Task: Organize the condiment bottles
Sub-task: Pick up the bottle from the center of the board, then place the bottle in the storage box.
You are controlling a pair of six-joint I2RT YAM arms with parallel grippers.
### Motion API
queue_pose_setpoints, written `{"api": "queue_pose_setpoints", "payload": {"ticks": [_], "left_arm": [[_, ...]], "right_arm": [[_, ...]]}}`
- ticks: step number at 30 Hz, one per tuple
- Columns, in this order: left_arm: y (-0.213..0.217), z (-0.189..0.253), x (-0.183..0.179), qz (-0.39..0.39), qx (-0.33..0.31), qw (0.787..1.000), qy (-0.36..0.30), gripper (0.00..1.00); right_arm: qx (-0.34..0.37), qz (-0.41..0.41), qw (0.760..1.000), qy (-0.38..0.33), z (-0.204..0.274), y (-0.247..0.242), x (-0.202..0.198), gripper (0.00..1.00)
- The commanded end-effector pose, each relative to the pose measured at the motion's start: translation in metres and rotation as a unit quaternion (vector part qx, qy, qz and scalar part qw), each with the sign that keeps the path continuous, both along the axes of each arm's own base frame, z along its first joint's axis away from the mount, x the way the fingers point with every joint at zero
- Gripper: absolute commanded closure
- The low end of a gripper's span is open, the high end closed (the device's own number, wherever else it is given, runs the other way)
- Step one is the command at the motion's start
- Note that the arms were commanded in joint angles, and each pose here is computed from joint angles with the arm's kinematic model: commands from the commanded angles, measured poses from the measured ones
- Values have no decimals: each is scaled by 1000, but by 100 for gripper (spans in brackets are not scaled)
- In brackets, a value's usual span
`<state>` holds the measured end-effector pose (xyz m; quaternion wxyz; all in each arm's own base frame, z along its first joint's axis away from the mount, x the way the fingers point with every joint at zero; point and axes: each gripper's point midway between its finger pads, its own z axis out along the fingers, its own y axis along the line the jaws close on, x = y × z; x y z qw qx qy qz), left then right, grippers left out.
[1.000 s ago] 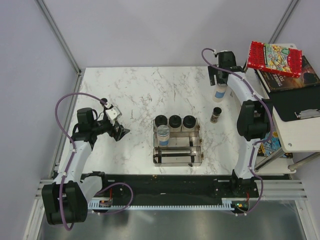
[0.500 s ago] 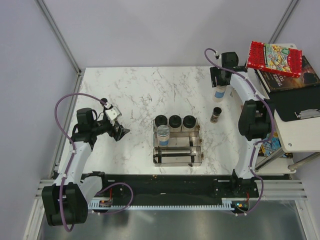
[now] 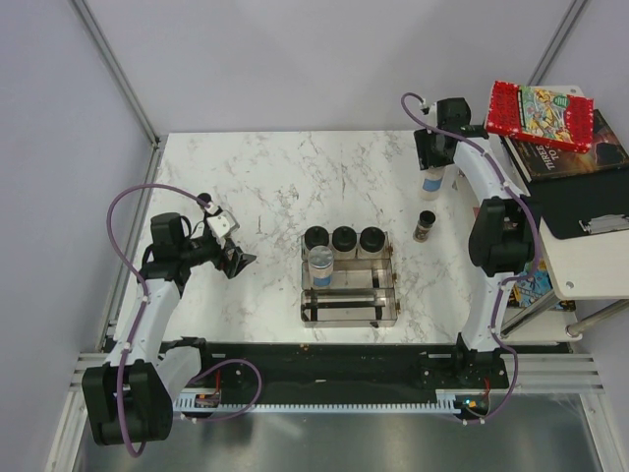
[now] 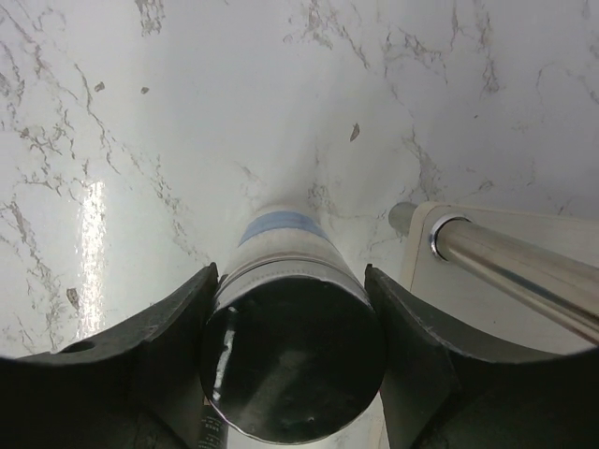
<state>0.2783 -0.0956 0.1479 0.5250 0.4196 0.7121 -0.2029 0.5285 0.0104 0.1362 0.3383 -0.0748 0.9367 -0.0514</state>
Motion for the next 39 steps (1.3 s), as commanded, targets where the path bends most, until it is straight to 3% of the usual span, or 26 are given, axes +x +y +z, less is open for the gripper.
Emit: {"api": "queue_pose_setpoints", "payload": {"ticks": [1,11,16,21,24,27,33,39], "left_arm": [[-2,11,1,-16,0,999,-34,1],[-1,11,0,-14,-1,999,-33,1],[-2,11,0,-15,-2,999,-31,1],[-1,10,0,-15,-2,999,-30,1],[-1,10,1,-16,-2,999,-30,1],[-2,9,0,-16,-3,999,-29,1],[-2,10,0,-16,-2,999,-30,1],[-1,10,1,-14,-3,999,-29,1]], "right_arm": [[-3,53,992,-111,92,19,14,100],[7,162,965,-205,176,71,-24,100],[42,253,946,-200,198,105,-63,100],[111,396,899,-152,201,149,-123,100],[127,467,868,-109,187,161,-166,100],[122,528,833,-113,187,170,-198,100],[119,590,788,-132,196,182,-247,100],[138,634,756,-90,173,196,-287,100]]}}
